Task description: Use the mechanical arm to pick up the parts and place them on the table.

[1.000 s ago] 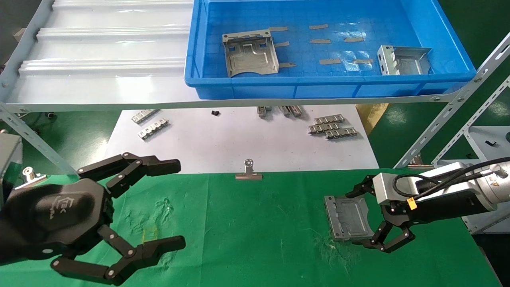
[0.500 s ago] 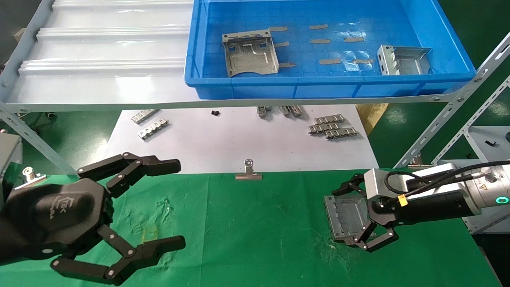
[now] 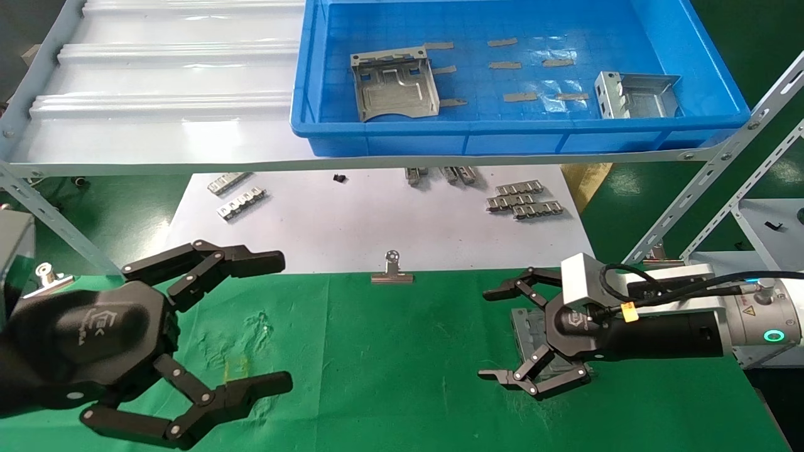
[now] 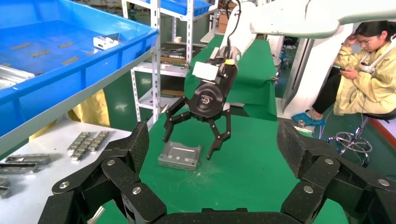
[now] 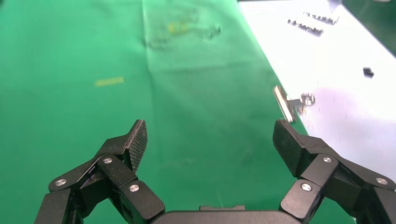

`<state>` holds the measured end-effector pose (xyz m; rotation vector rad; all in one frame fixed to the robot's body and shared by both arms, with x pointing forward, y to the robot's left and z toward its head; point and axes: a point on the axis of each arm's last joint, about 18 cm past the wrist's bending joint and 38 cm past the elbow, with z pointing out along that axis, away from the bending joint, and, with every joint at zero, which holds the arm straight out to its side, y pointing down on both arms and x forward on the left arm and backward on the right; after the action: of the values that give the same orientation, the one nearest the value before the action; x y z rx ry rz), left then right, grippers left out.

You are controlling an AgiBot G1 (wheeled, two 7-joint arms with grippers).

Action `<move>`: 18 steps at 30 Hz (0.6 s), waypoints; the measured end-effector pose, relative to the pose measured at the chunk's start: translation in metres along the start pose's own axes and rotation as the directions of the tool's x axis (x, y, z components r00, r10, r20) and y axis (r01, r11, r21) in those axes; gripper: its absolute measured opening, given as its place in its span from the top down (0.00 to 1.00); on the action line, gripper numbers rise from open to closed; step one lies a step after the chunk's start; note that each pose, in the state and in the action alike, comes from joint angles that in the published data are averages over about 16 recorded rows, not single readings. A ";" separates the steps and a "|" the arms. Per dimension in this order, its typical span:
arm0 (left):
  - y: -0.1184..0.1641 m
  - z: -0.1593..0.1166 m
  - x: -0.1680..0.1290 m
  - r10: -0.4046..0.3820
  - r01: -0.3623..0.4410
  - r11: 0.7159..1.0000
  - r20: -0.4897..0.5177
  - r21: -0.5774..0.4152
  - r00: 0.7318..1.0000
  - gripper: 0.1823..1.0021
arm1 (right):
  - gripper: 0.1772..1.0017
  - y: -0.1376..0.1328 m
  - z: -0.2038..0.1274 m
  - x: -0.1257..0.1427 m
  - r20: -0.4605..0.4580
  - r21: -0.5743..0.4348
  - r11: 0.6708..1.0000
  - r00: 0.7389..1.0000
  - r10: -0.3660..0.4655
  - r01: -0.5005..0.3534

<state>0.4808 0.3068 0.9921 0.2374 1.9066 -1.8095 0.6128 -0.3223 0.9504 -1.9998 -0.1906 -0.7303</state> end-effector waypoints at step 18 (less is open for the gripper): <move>0.000 0.000 0.000 0.000 0.000 1.000 0.000 0.000 1.000 0.00 | 0.00 -0.042 -0.015 -0.034 -0.014 0.245 0.967 0.997 0.072 -0.066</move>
<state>0.4808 0.3068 0.9921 0.2374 1.9066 -1.8095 0.5613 -0.3079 0.9675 -1.7537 -0.1871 -0.6518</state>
